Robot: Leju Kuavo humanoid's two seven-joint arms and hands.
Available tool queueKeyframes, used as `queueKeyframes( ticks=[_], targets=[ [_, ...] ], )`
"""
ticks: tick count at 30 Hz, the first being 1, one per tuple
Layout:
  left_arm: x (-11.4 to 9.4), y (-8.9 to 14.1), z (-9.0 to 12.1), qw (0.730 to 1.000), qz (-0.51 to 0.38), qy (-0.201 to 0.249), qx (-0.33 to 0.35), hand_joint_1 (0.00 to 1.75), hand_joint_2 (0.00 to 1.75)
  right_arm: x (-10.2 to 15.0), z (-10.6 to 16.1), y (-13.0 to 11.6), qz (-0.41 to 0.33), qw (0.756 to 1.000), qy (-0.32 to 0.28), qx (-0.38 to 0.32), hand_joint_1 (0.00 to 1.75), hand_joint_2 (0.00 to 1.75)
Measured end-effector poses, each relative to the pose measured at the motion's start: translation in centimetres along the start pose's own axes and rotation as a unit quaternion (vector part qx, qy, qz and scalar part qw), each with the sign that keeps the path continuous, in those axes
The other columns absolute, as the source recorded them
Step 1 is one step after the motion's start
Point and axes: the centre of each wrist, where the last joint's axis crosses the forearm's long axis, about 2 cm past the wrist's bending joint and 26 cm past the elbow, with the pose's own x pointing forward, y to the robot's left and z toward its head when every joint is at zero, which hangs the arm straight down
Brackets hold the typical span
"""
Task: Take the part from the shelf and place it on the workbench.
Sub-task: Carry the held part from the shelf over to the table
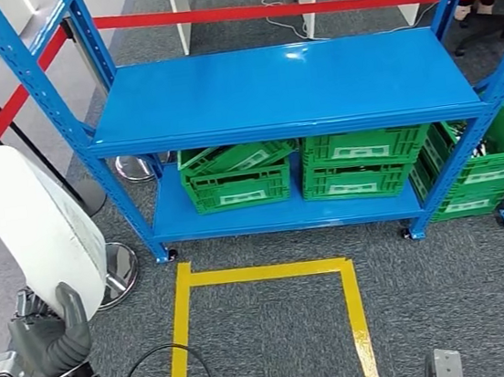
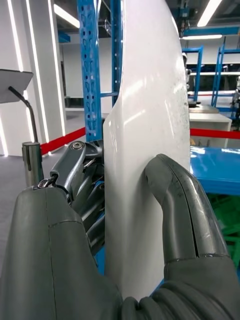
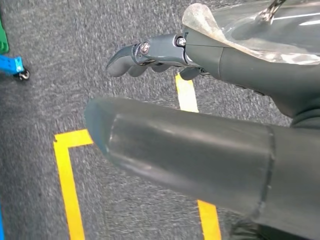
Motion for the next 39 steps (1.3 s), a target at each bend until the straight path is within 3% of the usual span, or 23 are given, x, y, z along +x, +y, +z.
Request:
queueKeyframes(
  ticks=[20, 32, 39],
  targets=[
    [-0.1, 0.2, 0.0, 1.000, -0.002, -0.002, -0.003, 1.75, 1.75, 0.1, 0.1, 0.4, 0.008, 1.000, -0.009, 0.004, 0.00, 0.00],
    [0.0, 0.3, -0.1, 1.000, -0.016, -0.007, 0.002, 1.75, 1.75, 0.6, 0.0, 0.7, 0.051, 0.997, -0.028, -0.043, 0.00, 0.00],
    [0.0, 0.3, -0.1, 1.000, -0.014, -0.007, 0.004, 1.75, 1.75, 0.8, 0.0, 1.1, 0.035, 0.998, -0.030, -0.043, 0.00, 0.00]
  ],
)
